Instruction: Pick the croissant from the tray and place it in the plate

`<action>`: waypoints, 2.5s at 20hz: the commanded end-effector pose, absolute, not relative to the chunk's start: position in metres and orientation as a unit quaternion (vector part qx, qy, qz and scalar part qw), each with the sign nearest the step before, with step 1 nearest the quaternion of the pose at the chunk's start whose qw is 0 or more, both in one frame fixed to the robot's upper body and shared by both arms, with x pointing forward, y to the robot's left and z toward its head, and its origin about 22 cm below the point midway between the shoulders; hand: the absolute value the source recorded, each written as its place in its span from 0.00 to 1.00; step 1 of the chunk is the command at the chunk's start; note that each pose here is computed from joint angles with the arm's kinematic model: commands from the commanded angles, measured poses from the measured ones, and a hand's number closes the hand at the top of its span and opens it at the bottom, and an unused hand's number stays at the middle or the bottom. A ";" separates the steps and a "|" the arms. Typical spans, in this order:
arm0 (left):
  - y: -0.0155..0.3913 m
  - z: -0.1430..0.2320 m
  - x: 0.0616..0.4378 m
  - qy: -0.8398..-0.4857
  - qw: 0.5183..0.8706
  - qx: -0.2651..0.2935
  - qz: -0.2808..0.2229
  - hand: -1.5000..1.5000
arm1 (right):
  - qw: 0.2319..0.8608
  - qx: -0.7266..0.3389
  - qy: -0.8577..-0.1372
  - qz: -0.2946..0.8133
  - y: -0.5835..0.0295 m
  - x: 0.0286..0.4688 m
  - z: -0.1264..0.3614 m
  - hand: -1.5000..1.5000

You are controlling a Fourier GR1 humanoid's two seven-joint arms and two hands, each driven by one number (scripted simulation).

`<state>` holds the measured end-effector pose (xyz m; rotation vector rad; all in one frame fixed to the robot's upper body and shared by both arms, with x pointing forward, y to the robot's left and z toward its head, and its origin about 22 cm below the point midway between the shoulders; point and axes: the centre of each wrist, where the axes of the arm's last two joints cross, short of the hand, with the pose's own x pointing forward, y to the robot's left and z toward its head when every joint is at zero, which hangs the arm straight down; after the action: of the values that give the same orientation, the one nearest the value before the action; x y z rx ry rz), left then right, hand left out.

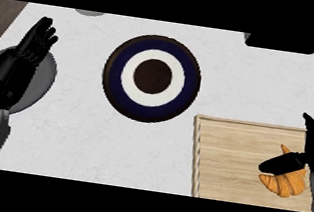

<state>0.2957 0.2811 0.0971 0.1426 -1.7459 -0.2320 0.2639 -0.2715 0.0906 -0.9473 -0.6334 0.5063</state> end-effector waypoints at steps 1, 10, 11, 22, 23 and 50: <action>0.280 0.107 0.295 -0.765 0.633 0.056 -0.105 0.50 | 0.832 -0.477 -0.180 0.219 -0.279 0.277 0.094 0.00; 0.273 0.094 0.289 -0.767 0.630 0.065 -0.103 0.50 | 0.853 -0.451 -0.140 0.221 -0.284 0.255 0.057 0.00; 0.281 0.082 0.290 -0.758 0.642 0.062 -0.098 0.50 | 0.853 -0.447 -0.145 0.226 -0.288 0.256 0.059 0.00; 0.285 0.097 0.295 -0.761 0.638 0.063 -0.101 0.50 | 0.868 -0.430 -0.110 0.223 -0.294 0.249 0.018 0.00; 0.277 0.099 0.305 -0.763 0.636 0.058 -0.101 0.50 | 0.869 -0.424 -0.118 0.227 -0.282 0.253 0.013 0.00; 0.285 0.100 0.296 -0.762 0.635 0.073 -0.099 0.50 | 0.648 -0.553 -0.478 0.214 -0.256 0.158 -0.006 1.00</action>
<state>0.2970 0.2864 0.1055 0.1480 -1.7382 -0.2269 0.1651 -0.2755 -0.0180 -1.3054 -0.9722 0.4748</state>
